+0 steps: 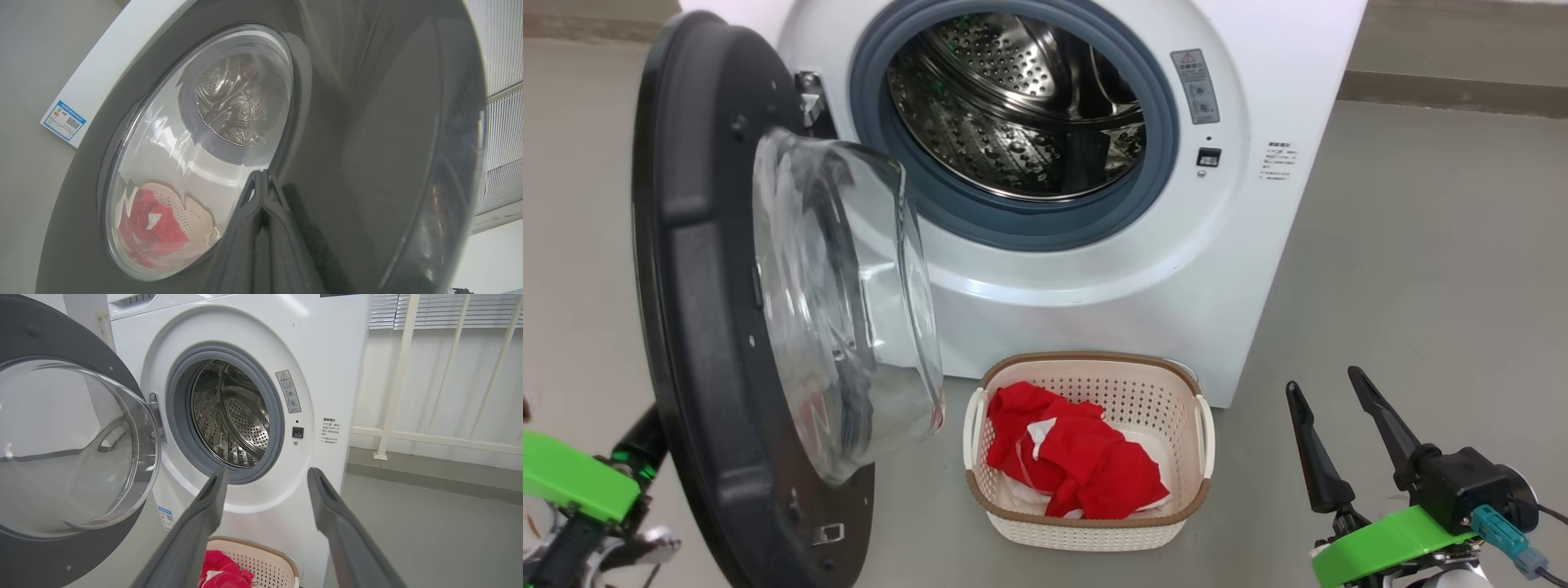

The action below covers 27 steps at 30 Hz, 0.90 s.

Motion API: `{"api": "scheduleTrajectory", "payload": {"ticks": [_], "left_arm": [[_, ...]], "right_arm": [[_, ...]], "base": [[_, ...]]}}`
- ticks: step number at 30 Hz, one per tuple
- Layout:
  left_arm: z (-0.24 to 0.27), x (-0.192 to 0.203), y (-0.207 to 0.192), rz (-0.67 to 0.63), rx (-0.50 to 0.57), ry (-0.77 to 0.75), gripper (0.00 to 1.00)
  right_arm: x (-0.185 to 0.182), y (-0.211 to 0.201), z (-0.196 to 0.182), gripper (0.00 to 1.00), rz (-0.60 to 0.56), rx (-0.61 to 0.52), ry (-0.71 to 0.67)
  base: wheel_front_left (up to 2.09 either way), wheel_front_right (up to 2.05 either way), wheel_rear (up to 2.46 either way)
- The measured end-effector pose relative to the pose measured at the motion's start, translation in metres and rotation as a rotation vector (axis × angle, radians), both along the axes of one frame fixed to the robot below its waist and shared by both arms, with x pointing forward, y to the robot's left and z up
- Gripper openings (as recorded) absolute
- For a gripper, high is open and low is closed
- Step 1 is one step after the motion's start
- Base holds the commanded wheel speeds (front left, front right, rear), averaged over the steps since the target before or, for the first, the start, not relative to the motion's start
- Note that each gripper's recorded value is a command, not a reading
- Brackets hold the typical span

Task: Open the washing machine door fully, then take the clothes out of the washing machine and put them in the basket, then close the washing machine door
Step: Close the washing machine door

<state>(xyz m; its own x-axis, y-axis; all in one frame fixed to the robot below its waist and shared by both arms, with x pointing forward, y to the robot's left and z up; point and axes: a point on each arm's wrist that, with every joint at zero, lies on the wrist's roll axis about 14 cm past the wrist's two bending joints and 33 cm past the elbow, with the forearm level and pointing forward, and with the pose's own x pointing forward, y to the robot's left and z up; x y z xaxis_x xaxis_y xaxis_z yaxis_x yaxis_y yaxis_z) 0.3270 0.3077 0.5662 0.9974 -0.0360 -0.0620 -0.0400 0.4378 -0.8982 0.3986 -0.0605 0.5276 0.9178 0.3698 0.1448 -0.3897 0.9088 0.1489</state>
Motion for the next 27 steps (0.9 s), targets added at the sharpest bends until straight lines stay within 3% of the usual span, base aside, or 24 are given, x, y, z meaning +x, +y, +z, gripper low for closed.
{"api": "scheduleTrajectory", "payload": {"ticks": [16, 25, 26, 27], "left_arm": [[-0.008, 0.016, -0.041, -0.130, -0.023, 0.008, 0.00], [-0.005, 0.016, -0.030, -0.056, 0.003, -0.015, 0.00], [-0.005, 0.016, -0.025, -0.027, 0.020, -0.016, 0.15], [-0.004, 0.015, -0.020, -0.003, 0.036, -0.016, 0.53]], "right_arm": [[-0.005, -0.025, -0.002, 1.00, -0.068, 0.001, 0.005], [-0.004, -0.025, -0.002, 1.00, -0.070, 0.001, 0.007], [-0.004, -0.025, -0.003, 1.00, -0.069, 0.001, 0.008], [-0.004, -0.025, -0.003, 1.00, -0.068, 0.001, 0.009]], "base": [[0.00, 0.00, 0.00], [0.00, 0.00, 0.00], [0.00, 0.00, 0.00], [0.00, 0.00, 0.00]]}}
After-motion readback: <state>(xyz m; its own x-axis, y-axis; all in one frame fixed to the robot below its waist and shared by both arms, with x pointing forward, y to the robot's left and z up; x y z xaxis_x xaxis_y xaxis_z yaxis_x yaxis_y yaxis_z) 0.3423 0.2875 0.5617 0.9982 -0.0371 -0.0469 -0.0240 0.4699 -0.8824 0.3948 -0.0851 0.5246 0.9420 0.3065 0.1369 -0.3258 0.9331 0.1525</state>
